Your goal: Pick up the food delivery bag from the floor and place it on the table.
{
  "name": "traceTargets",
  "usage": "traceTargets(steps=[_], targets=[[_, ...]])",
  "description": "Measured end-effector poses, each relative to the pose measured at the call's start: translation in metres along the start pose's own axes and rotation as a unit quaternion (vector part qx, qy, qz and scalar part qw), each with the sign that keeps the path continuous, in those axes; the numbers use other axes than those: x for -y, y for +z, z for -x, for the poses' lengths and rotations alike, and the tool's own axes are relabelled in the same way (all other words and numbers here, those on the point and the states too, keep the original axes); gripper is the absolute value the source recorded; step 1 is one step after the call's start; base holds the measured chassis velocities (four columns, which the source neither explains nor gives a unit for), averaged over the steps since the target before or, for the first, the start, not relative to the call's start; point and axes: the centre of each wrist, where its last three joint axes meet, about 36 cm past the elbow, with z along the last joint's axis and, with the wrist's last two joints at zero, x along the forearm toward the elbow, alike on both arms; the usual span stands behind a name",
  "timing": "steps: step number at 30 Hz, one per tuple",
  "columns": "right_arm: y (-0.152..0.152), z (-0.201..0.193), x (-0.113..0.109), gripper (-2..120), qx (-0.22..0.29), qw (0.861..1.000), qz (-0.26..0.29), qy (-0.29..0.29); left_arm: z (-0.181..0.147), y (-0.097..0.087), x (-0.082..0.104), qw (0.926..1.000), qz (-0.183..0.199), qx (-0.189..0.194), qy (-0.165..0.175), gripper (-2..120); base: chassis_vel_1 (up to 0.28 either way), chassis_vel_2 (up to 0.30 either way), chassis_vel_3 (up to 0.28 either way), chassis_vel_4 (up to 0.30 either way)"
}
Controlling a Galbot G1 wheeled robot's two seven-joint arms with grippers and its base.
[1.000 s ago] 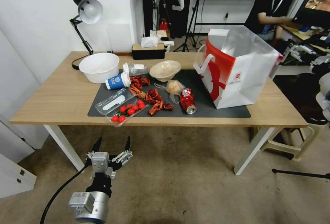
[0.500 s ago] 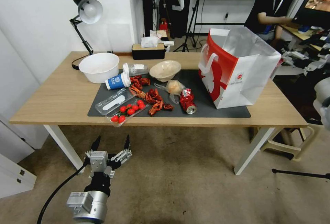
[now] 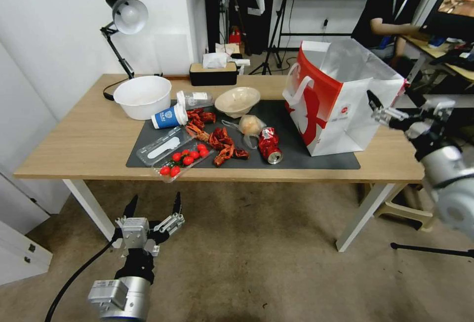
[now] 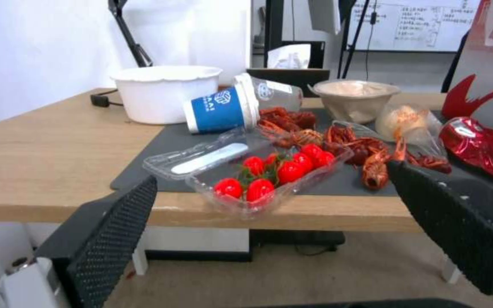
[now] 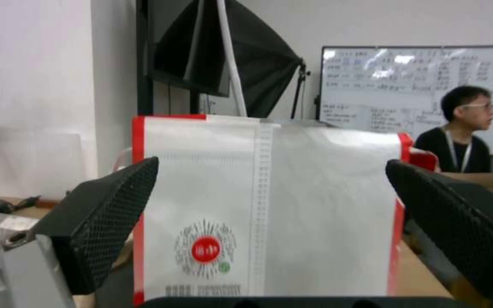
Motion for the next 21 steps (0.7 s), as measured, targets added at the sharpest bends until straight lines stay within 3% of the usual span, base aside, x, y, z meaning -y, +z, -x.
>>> traceTargets(steps=[7,14,19,21], targets=[[0.027,-0.033,-0.017,100,0.023,0.999,-0.005,0.022,0.002,0.004,-0.001,1.0000,0.003,-0.002,0.007,100,0.000,0.000,0.000,0.000],[0.062,-0.093,-0.045,100,-0.005,0.999,0.017,0.039,0.004,0.011,0.000,0.9999,0.006,-0.004,0.014,100,0.000,0.000,0.000,0.000],[0.068,-0.104,-0.049,100,-0.013,0.999,0.022,0.042,0.005,0.011,0.000,0.9999,0.006,-0.004,0.016,100,0.000,0.000,0.000,0.000],[0.080,-0.126,-0.059,100,-0.030,0.998,0.037,0.046,0.005,0.013,0.000,0.9998,0.005,-0.005,0.018,100,0.000,0.000,0.000,0.000]])
